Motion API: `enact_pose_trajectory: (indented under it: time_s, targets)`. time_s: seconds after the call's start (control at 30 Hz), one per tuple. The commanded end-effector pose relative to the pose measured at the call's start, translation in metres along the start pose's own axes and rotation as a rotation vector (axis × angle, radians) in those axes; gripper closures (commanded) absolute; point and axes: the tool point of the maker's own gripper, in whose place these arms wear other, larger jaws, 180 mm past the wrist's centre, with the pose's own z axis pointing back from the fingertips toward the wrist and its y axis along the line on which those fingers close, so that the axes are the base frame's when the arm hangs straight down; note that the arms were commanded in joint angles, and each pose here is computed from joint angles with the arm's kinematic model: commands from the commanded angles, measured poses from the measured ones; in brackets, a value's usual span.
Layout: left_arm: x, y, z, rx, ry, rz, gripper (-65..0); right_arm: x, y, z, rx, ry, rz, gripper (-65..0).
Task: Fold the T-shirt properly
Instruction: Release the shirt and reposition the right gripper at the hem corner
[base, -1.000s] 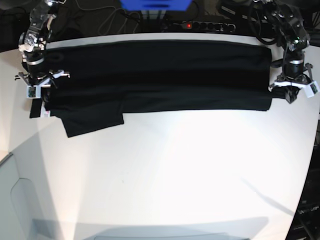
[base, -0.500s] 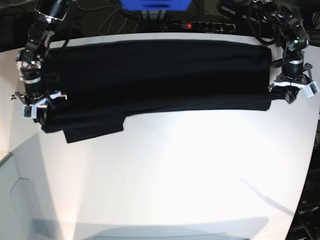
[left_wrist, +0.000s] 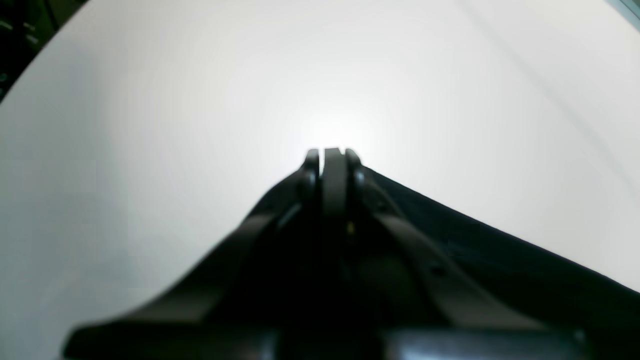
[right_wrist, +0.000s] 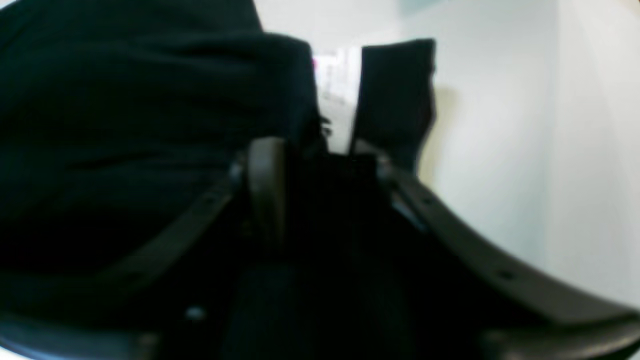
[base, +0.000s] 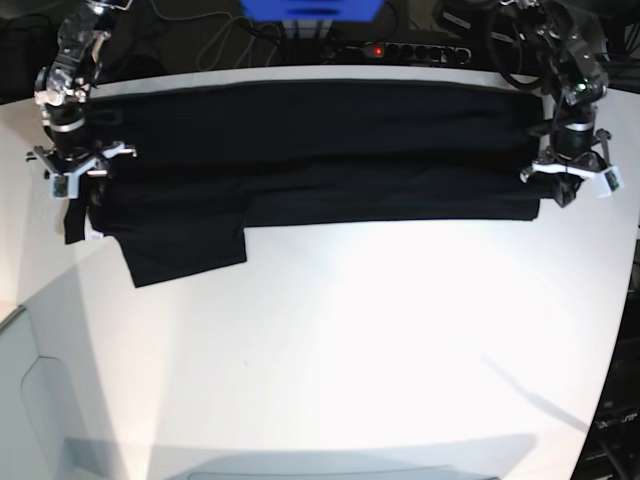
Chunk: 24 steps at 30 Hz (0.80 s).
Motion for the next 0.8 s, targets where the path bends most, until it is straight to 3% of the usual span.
enact_pose_trajectory:
  time_s: [0.0,0.13,0.23,0.57,0.77]
  targets:
    - [0.016,0.001,0.002,0.001,-0.056,-0.009,0.0,0.035,-0.016,0.006,-0.039,-0.115,0.005,-26.5]
    - [0.018,0.003,0.002,0.006,-0.059,-0.012,0.0,0.074,-0.030,0.021,-0.079,-0.239,-0.052,-27.1]
    - [0.017,0.004,0.002,0.008,-0.057,-0.012,0.0,0.096,-0.013,0.007,-0.034,-0.272,-0.051,-27.1]
    - [0.012,0.003,0.003,0.005,-0.042,-0.012,0.0,0.102,0.033,-0.087,0.140,-0.033,-0.042,-27.2]
    - [0.013,0.005,0.004,0.011,-0.043,-0.011,0.0,0.057,0.036,-0.108,0.161,0.098,-0.101,-27.4]
